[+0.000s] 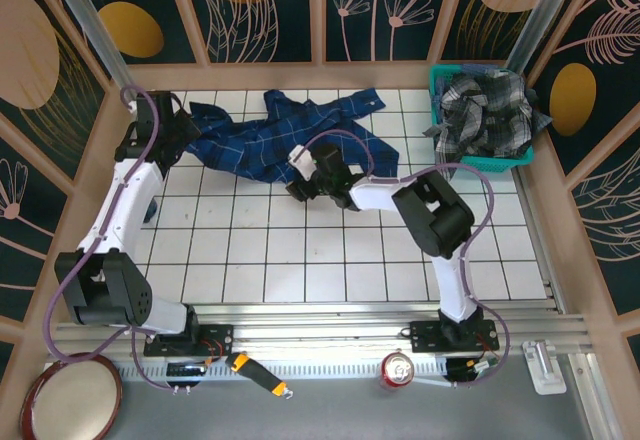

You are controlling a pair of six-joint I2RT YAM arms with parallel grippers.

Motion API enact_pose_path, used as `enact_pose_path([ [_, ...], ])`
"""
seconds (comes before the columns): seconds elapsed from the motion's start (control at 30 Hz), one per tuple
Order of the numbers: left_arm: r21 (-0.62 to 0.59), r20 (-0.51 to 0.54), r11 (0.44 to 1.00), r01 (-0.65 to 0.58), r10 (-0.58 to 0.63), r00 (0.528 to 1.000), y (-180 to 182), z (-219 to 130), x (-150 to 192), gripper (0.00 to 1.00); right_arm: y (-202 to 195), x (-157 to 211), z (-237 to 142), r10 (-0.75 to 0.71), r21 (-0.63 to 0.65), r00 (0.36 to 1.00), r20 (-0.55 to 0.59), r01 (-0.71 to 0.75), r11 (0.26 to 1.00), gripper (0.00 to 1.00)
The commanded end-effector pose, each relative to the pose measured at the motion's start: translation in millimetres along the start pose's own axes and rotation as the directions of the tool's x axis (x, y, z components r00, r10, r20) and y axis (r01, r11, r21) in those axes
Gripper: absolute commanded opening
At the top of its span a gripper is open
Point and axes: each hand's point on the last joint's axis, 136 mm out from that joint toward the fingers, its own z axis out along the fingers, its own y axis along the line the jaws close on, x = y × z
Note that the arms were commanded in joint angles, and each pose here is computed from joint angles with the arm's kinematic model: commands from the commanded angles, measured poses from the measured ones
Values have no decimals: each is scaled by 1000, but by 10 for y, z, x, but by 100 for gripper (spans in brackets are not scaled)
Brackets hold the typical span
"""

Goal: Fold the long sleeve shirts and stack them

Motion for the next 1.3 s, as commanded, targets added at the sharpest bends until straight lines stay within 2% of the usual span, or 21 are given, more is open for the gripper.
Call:
enact_pose_path([
  [0.0, 34, 51, 999, 24, -25, 998, -97, -186, -218, 0, 119, -11, 181, -68, -18, 998, 8, 68, 998, 70],
  [0.03, 30, 54, 999, 24, -25, 998, -97, -198, -233, 0, 90, -3, 219, -63, -9, 998, -3, 63, 998, 64],
  [0.07, 27, 63, 999, 27, -28, 998, -99, -217, -263, 0, 32, 16, 250, -50, 8, 999, -17, 50, 999, 53],
  [0.13, 17, 86, 1000, 26, -28, 996, -115, -265, -352, 0, -106, 9, 222, -31, 63, 999, -32, 33, 997, 18],
  [0.17, 2, 102, 1000, 26, -26, 994, -117, -308, -422, 0, -174, -47, 146, -28, 100, 999, -22, 30, 995, 6],
  [0.2, -14, 122, 1000, 26, -25, 992, -119, -359, -505, 0, -264, -122, 22, -32, 151, 999, -14, 34, 988, 0],
  [0.33, -50, 234, 999, 22, -10, 972, -202, -684, -940, 0, -630, -691, -972, -55, 324, 998, 28, 44, 945, 0],
  [0.47, -13, 346, 999, 41, -33, 938, -372, -1109, -1327, 0, -854, -1272, -2007, -93, 394, 990, 109, 43, 918, 0],
  [0.6, 52, 428, 997, 62, -78, 900, -491, -1492, -1565, 0, -1041, -1512, -2662, -183, 507, 979, 85, 115, 854, 0],
  [0.7, 81, 462, 994, 68, -98, 882, -514, -1689, -1633, 0, -1276, -1673, -3051, -183, 573, 977, 114, 86, 815, 0],
  [0.83, 77, 463, 994, 73, -101, 881, -454, -1649, -1560, 0, -1530, -1656, -3144, -161, 591, 977, 138, 49, 805, 0],
  [0.97, 86, 404, 993, 80, -108, 909, -483, -1250, -1435, 0, -1857, -1543, -2866, -111, 570, 984, 141, 11, 822, 0],
  [1.03, 127, 363, 989, 75, -116, 925, -629, -997, -1446, 0, -2186, -1603, -2776, -84, 629, 988, 128, -15, 777, 0],
  [1.1, 181, 326, 981, 64, -121, 938, -866, -796, -1549, 0, -2568, -1791, -2793, -66, 706, 988, 142, -55, 706, 0],
  [1.2, 284, 302, 958, 36, -125, 945, -1298, -615, -1826, 0, -3022, -2297, -3086, -69, 755, 966, 250, -150, 638, 0],
  [1.27, 383, 321, 924, 13, -146, 936, -1597, -684, -2055, 0, -3170, -2685, -3374, -110, 768, 939, 325, -194, 610, 0],
])
